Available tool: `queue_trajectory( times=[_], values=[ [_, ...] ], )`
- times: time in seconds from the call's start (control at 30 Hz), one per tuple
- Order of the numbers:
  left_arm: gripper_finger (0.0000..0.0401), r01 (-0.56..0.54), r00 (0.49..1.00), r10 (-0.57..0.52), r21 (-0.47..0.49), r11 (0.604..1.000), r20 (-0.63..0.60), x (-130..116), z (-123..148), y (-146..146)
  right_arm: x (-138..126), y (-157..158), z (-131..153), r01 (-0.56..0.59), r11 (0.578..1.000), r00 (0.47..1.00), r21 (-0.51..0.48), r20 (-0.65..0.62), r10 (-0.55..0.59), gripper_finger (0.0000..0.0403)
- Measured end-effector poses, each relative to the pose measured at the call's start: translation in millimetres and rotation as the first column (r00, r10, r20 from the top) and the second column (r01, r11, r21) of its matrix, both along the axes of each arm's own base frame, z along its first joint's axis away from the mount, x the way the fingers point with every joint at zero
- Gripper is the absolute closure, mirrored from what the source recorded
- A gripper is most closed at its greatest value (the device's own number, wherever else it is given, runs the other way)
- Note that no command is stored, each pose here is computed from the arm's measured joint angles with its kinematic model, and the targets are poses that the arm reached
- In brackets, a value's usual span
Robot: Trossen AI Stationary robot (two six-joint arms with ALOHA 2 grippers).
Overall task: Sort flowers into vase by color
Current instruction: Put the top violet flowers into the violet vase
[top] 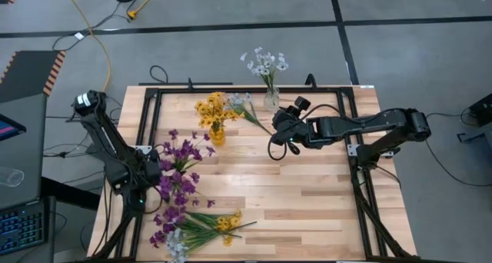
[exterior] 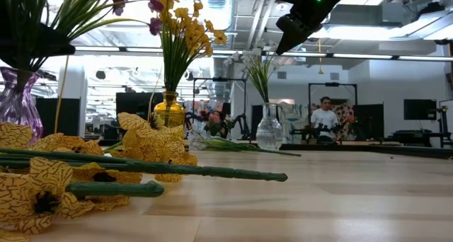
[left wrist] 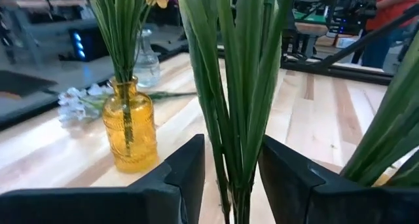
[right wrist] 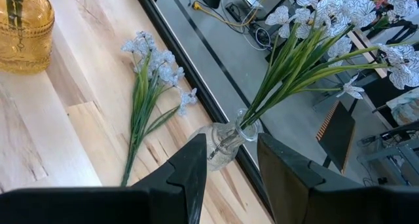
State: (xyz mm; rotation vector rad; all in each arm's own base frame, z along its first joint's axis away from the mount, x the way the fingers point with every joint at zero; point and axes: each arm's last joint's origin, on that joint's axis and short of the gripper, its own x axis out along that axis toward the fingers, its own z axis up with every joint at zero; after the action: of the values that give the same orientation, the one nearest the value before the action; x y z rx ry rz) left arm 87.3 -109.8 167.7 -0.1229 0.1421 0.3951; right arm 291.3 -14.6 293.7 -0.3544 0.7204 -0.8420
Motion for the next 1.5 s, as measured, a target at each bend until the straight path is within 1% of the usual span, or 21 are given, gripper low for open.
queue_trajectory(
  times=[0.2,0.43,0.6,1.3,1.5],
  values=[
    [0.0274,0.044,0.999,-0.045,-0.084,0.996,-0.016,-4.0,12.5,7.0,0.0,0.1,0.1,0.0,1.0,1.0,0.0,0.0,0.0,0.0241],
    [0.0274,0.068,0.998,-0.069,-0.105,0.992,0.001,-10.2,25.3,19.2,0.0,0.0,0.1,0.0,1.0,1.0,0.0,0.0,0.0,0.0241],
    [0.0274,0.097,0.995,-0.1,-0.154,0.983,-0.011,-13.8,29.2,25.4,0.0,0.1,0.1,0.0,1.0,1.0,0.0,0.0,0.0,0.0241],
    [0.0274,0.132,0.991,-0.127,-0.191,0.973,0.042,-24.9,43.3,47.3,-0.1,0.0,0.0,0.0,1.0,1.0,0.0,-0.001,0.0,0.0241],
    [0.0274,0.185,0.982,-0.189,-0.214,0.959,0.001,-27.3,42.2,50.3,-0.1,0.1,0.0,-0.001,1.0,1.0,0.0,-0.002,0.001,0.0241]
  ],
)
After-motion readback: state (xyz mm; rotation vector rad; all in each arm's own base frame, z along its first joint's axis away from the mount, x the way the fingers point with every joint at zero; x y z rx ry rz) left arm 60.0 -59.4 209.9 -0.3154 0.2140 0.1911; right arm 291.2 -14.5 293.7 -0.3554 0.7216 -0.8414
